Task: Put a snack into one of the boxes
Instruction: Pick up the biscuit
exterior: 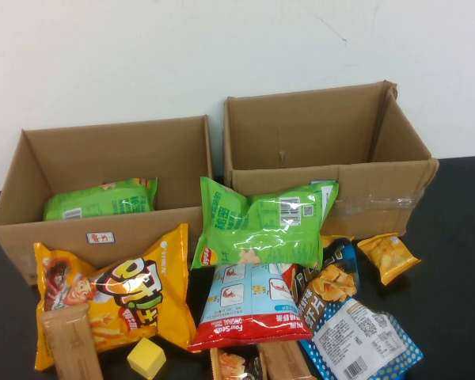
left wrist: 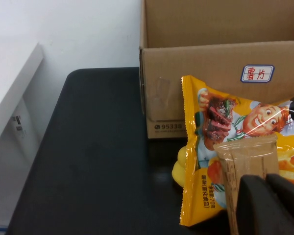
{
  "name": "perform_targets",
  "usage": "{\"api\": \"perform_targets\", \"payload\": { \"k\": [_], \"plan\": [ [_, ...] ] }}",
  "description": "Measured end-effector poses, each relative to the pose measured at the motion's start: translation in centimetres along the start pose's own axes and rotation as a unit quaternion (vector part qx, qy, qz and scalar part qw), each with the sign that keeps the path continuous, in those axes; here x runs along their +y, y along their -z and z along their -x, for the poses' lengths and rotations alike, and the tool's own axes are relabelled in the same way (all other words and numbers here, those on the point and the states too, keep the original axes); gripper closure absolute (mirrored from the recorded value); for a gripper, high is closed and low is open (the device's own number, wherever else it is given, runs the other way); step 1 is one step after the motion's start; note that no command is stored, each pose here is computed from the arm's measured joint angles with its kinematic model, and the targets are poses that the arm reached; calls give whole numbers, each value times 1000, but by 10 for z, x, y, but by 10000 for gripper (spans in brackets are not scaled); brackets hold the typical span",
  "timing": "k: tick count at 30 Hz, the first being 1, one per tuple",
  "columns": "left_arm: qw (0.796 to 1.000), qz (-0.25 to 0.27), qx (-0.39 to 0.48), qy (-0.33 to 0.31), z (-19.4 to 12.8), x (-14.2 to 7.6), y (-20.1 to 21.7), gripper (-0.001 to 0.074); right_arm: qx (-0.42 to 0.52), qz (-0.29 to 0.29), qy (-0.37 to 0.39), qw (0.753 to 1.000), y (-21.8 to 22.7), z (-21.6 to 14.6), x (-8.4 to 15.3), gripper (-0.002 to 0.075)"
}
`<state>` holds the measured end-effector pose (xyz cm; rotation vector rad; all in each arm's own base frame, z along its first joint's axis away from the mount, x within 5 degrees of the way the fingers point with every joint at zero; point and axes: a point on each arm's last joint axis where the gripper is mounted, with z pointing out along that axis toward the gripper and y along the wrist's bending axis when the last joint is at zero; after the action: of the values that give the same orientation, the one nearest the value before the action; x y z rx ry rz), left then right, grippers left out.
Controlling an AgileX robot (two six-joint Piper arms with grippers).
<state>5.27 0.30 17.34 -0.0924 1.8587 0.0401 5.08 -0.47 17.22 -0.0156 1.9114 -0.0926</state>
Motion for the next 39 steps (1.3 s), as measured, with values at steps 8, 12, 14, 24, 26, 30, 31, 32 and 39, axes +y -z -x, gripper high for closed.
{"api": "perform_targets", "payload": {
  "k": [8, 12, 14, 24, 26, 30, 31, 32, 39],
  "plan": [
    [1000, 0, 0, 0, 0, 0, 0, 736, -59, -12, -10, 998, 54, 78, -9, 727],
    [1000, 0, 0, 0, 0, 0, 0, 736, -57, -8, -9, 998, 66, 106, -10, 727],
    [1000, 0, 0, 0, 0, 0, 0, 736, -47, 2, 1, 999, 63, 114, -9, 727],
    [1000, 0, 0, -1, 0, 0, 0, 736, 55, 37, 98, 993, 14, 152, -5, 727],
    [1000, 0, 0, -1, 0, 0, 0, 736, 81, 48, 119, 988, 4, 167, -4, 727],
    [1000, 0, 1, -1, 0, 0, 0, 736, 158, 122, 171, 965, -36, 208, 4, 727],
    [1000, 0, 1, -1, 0, 0, 0, 736, 166, 135, 174, 961, -43, 214, 5, 727],
    [1000, 0, 1, -1, 0, 0, 0, 736, 176, 150, 174, 957, -53, 220, 8, 727],
    [1000, 0, 1, -1, 0, 0, 0, 736, 261, 209, 175, 926, -133, 222, 25, 649]
  ]
}}
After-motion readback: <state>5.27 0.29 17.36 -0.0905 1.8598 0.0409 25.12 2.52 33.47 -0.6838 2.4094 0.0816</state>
